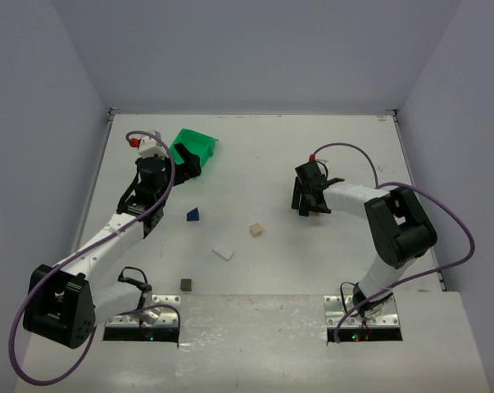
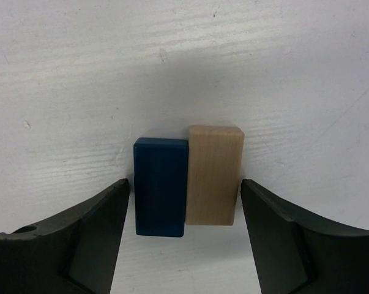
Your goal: Build the wood block tower
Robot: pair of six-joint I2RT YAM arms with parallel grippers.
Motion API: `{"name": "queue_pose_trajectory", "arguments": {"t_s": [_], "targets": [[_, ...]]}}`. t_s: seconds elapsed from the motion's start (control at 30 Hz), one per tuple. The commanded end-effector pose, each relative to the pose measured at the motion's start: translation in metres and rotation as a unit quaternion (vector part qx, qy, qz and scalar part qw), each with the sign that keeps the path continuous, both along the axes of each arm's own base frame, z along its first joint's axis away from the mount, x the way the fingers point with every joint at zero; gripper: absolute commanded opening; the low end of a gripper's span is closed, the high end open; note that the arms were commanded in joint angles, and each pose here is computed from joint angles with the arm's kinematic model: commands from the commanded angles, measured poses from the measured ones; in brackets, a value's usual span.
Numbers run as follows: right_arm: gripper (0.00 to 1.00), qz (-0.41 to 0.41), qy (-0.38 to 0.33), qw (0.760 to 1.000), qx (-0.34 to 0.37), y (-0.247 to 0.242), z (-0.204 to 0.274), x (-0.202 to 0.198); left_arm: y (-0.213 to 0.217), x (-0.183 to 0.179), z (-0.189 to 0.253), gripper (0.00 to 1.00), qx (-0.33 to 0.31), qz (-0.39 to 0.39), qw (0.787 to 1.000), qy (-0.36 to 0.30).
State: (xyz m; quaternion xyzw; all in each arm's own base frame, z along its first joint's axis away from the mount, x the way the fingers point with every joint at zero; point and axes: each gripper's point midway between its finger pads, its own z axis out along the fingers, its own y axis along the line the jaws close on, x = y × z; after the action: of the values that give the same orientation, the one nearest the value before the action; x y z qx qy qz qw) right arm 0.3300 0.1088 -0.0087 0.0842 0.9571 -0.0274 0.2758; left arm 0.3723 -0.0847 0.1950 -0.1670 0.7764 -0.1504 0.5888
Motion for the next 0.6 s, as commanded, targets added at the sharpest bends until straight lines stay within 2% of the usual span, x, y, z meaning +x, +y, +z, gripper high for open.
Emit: {"name": "queue_pose_trajectory", "arguments": {"t_s": [0.0,0.1,0.33,0.57], "targets": [[0.80,0.017,-0.009,1.000,0.000,-0.001,0.010,-0.005,-0.005,0.006,0.037,1.00,-0.012,-0.006,0.999,-0.052],[0.98,0.026,-0.010,1.000,0.000,-0.003,0.015,-0.010,-0.006,0.006,0.038,1.00,-0.012,-0.007,0.998,-0.053],[0.99,0.043,0.004,0.999,0.024,-0.003,0.015,-0.038,-0.007,0.005,0.037,1.00,-0.013,-0.010,0.998,-0.053],[0.99,0.040,0.018,0.999,0.011,-0.016,0.011,-0.063,-0.008,0.003,0.041,1.00,-0.017,-0.015,0.998,-0.058]]}}
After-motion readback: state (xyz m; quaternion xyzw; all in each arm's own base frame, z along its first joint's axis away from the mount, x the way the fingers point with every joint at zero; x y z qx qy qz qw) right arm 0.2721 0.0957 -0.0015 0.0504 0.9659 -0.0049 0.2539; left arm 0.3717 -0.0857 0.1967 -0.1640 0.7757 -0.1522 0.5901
